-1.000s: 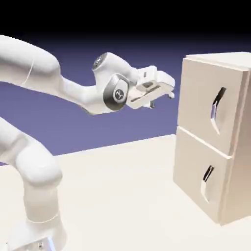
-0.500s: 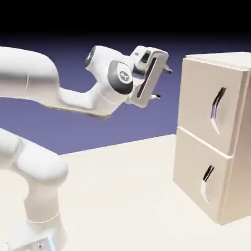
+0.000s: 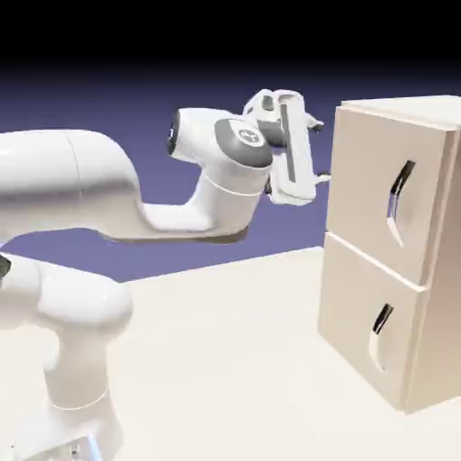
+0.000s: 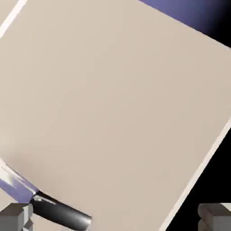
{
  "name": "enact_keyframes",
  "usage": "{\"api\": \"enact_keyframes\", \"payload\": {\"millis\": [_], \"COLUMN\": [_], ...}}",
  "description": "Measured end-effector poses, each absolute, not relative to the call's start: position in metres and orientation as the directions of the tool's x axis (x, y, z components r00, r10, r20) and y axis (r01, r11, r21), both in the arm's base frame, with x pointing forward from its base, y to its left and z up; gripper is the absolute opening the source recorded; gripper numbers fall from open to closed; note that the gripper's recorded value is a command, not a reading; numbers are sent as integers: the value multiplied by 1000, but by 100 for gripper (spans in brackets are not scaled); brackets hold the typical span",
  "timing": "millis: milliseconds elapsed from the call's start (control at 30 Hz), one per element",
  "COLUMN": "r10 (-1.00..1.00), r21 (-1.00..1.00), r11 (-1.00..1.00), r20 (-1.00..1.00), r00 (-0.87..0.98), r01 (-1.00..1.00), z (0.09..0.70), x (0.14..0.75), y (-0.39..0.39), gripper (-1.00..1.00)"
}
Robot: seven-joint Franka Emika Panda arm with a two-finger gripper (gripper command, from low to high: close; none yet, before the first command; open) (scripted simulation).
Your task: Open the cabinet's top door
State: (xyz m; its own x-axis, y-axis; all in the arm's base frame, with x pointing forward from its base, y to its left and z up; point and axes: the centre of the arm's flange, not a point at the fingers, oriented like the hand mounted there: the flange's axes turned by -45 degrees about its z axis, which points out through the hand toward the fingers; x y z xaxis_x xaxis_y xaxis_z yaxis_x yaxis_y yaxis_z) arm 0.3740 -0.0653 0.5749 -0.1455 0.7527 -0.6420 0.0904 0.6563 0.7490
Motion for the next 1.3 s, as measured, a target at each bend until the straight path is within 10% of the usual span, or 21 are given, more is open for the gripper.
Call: {"api": "enact_keyframes", "payload": {"millis": [833, 867, 1300], "r10": [1, 0, 1], "r21": [1, 0, 1], "r11": [998, 998, 993], "r20": [-1000, -1000, -1000], "r00": [0, 0, 0], "r01": [-64, -64, 114], "z": [463, 463, 463], "x": [489, 495, 451], "y": [-123, -122, -96], "gripper": [100, -100, -100]}}
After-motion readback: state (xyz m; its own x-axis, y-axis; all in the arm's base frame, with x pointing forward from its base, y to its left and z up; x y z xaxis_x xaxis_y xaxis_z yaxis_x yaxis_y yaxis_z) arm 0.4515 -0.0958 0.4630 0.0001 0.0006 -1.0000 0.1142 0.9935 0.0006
